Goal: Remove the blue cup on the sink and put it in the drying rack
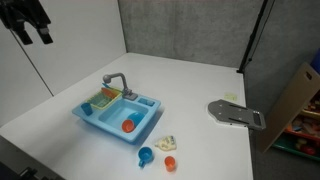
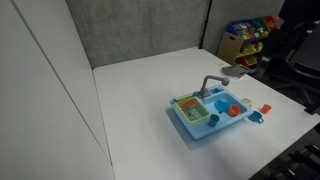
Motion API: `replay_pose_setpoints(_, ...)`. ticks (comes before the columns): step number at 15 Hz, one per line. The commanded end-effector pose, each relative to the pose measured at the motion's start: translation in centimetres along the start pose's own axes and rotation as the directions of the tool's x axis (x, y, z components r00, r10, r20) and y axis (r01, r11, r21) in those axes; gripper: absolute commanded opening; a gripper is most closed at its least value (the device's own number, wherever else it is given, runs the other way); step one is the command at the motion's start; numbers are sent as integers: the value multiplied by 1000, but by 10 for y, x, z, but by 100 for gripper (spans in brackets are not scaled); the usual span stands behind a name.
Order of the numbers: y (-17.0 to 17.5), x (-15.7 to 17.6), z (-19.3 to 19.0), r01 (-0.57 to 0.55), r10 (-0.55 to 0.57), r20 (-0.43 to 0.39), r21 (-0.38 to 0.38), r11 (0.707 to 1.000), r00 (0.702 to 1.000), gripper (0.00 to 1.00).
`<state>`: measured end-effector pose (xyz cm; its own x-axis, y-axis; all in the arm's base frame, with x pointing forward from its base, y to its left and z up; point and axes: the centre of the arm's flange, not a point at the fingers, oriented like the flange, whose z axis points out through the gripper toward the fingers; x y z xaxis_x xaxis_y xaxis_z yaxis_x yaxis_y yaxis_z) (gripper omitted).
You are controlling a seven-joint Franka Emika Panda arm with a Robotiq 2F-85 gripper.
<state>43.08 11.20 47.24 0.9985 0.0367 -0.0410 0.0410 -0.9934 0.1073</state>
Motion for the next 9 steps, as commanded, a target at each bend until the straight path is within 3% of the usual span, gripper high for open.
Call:
replay_pose_setpoints(1,-1,3,8,-3,3,18,0,1000,1000,100)
replay_pose_setpoints(7,-2,5,13,-1,1,30,-1,1000,1000,100)
replay_pose_setpoints(9,-5,7,19,34,-33,-12,35,999,999,100)
